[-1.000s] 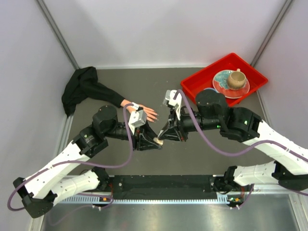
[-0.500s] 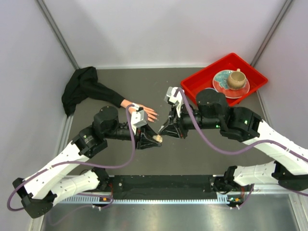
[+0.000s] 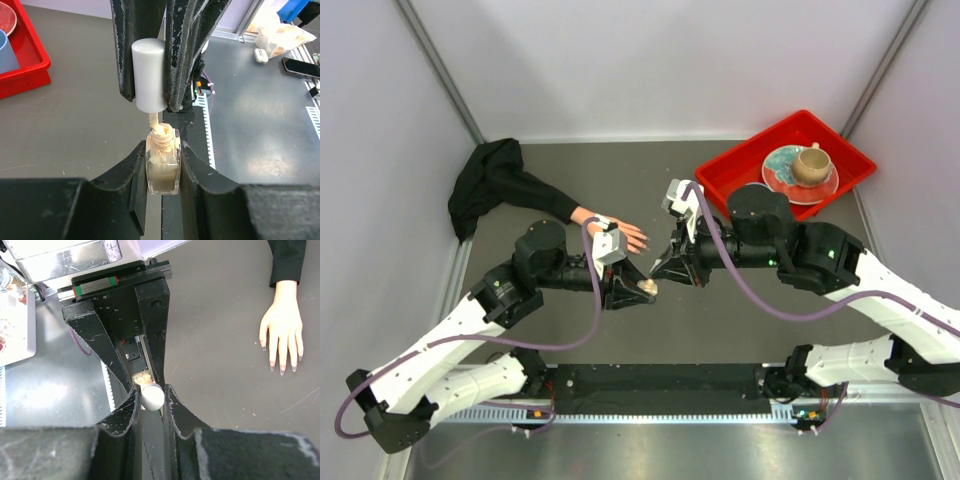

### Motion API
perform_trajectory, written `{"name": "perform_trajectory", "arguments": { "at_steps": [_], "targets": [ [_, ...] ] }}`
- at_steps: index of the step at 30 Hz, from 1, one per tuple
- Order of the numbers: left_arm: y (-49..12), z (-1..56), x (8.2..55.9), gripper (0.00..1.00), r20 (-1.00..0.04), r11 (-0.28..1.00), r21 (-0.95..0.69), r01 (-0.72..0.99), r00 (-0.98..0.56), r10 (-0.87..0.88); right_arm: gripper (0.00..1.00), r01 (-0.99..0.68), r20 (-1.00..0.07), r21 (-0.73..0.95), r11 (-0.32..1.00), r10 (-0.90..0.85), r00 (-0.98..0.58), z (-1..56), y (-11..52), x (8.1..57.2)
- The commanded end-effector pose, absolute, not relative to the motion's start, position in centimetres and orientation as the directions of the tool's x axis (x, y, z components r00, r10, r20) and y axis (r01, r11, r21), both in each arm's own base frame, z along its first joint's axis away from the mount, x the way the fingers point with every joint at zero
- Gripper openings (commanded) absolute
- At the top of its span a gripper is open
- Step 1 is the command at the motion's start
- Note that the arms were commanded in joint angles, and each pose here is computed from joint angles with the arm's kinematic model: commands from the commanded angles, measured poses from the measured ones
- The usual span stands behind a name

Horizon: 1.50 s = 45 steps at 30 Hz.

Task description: Paint the nails

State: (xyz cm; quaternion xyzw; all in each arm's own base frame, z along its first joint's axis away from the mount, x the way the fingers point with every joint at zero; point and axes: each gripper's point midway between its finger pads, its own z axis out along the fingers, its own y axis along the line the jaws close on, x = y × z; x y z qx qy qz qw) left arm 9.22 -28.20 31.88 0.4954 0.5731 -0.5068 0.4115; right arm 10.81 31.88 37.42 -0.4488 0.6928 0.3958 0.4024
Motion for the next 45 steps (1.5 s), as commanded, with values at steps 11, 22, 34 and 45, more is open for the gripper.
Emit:
{"name": "perform_trajectory", "arguments": {
  "at_steps": [11, 22, 34, 45],
  "targets": [
    [-28.52, 33.81, 9.56, 0.00, -0.985, -0.007, -0.126, 0.992, -0.124, 0.116, 0.00, -0.942, -0.956, 0.156, 0.298, -0.193, -0.219, 41.46, 30.99, 11.40],
    [-28.45, 33.99, 9.45, 0.00, -0.986, -0.011, -0.122, 0.993, -0.120, 0.112, 0.00, -0.939, -0.956, 0.145, 0.312, -0.200, -0.214, 41.35, 30.68, 11.60],
    [-28.43, 33.81, 9.65, 0.00, -0.986, 0.002, -0.123, 0.992, -0.122, 0.117, 0.00, -0.940, -0.960, 0.145, 0.309, -0.188, -0.209, 41.75, 30.65, 11.56],
    [-28.46, 33.55, 9.68, 0.00, -0.984, 0.003, -0.128, 0.992, -0.127, 0.122, 0.00, -0.937, -0.961, 0.141, 0.319, -0.182, -0.206, 41.98, 30.40, 11.77]
  ]
}}
